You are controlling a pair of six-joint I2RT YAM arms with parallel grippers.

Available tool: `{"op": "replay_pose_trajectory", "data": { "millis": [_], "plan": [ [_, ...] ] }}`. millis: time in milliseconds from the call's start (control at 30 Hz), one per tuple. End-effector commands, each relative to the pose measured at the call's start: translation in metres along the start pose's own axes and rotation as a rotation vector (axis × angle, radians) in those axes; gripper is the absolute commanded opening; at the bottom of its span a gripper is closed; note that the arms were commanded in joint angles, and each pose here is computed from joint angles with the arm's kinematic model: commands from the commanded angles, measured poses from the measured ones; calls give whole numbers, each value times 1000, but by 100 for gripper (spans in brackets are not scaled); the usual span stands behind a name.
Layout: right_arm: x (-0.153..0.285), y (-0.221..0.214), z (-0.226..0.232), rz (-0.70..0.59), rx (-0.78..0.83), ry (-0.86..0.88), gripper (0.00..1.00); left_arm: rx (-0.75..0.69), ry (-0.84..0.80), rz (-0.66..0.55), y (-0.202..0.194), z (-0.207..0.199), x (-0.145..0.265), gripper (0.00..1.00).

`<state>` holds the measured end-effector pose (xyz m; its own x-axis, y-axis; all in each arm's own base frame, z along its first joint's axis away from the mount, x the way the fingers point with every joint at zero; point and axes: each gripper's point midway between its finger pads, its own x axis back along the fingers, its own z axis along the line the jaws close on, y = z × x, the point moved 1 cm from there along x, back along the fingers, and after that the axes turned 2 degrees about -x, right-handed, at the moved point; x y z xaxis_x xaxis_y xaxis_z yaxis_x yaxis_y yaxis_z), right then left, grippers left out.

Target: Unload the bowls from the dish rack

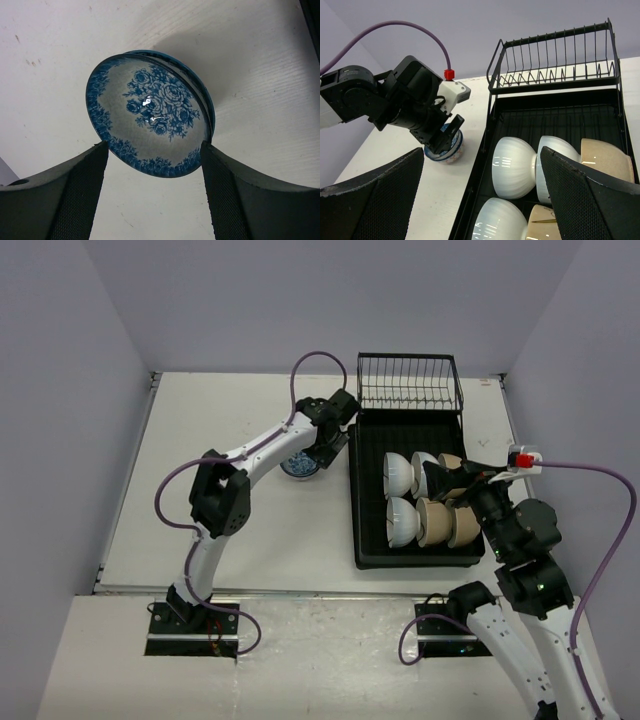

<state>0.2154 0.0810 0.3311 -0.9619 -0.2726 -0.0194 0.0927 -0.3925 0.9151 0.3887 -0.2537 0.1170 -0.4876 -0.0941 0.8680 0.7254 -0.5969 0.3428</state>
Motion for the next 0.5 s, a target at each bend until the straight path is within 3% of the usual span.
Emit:
{"op": "replay_pose_trajectory", "data": {
  "millis": [0,267,467],
  "plan": [
    [3,18,8,-47,15,28,99,34,-26,-39,6,-1,2,75],
    [4,18,9,-47,15,32,99,51,14,-49,8,7,5,75],
    [2,16,9,-40,16,35,99,134,68,-142,29,27,35,75]
  ]
}}
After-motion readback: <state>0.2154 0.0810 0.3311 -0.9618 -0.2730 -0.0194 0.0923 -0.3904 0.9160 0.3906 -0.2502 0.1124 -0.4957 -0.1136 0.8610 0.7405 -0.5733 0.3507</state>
